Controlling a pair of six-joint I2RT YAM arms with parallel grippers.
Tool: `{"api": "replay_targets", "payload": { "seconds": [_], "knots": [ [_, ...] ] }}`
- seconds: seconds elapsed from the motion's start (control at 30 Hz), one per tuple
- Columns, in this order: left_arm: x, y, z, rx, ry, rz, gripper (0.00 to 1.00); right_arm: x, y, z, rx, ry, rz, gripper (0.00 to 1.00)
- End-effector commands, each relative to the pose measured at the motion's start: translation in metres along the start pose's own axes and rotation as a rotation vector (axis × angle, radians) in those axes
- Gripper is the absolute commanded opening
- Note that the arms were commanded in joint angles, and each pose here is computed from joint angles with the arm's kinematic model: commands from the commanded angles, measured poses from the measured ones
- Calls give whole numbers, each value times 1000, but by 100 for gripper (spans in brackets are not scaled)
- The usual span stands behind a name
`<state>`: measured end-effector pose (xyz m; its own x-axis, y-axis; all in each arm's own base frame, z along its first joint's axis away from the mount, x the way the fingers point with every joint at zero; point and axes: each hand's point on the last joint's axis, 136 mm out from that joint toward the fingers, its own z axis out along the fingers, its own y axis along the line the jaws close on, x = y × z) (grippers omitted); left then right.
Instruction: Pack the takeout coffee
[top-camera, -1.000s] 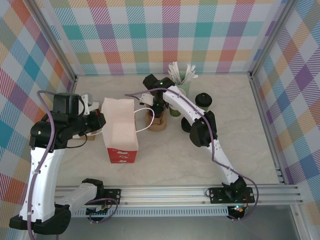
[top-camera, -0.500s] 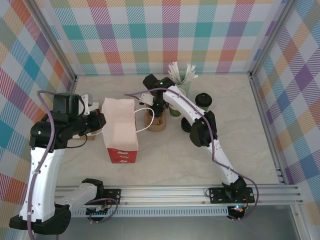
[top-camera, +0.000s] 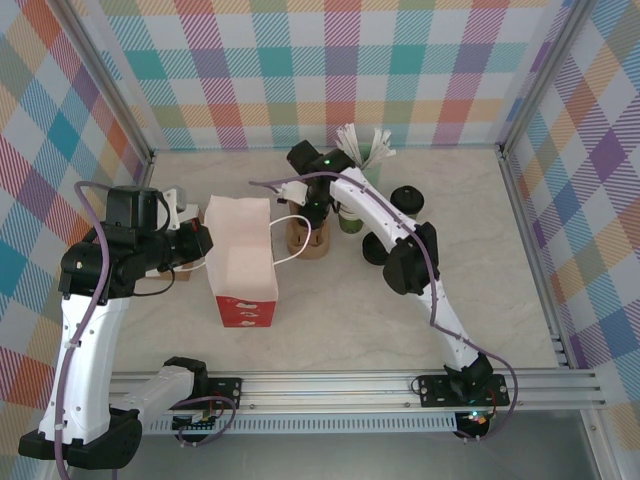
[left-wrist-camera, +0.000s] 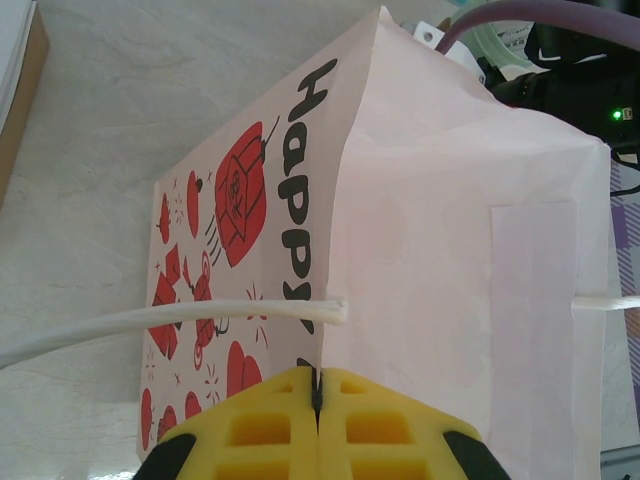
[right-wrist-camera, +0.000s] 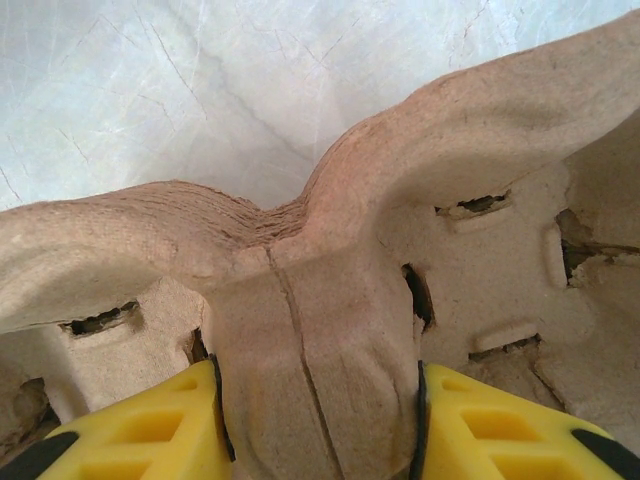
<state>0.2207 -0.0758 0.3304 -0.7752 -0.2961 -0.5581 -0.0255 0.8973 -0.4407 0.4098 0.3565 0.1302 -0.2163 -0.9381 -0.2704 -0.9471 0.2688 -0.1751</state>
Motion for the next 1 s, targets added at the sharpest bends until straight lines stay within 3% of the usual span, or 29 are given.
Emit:
{"api": "replay_targets", "payload": {
  "seconds": [0.0,0.97],
  "knots": [
    [-4,-8,3,39,-12,-3,0,-7,-8,-25,31,-52,8,43],
    [0,-13,8,77,7,-30,0,2,-12,8,3,-13,12,51]
  ]
}}
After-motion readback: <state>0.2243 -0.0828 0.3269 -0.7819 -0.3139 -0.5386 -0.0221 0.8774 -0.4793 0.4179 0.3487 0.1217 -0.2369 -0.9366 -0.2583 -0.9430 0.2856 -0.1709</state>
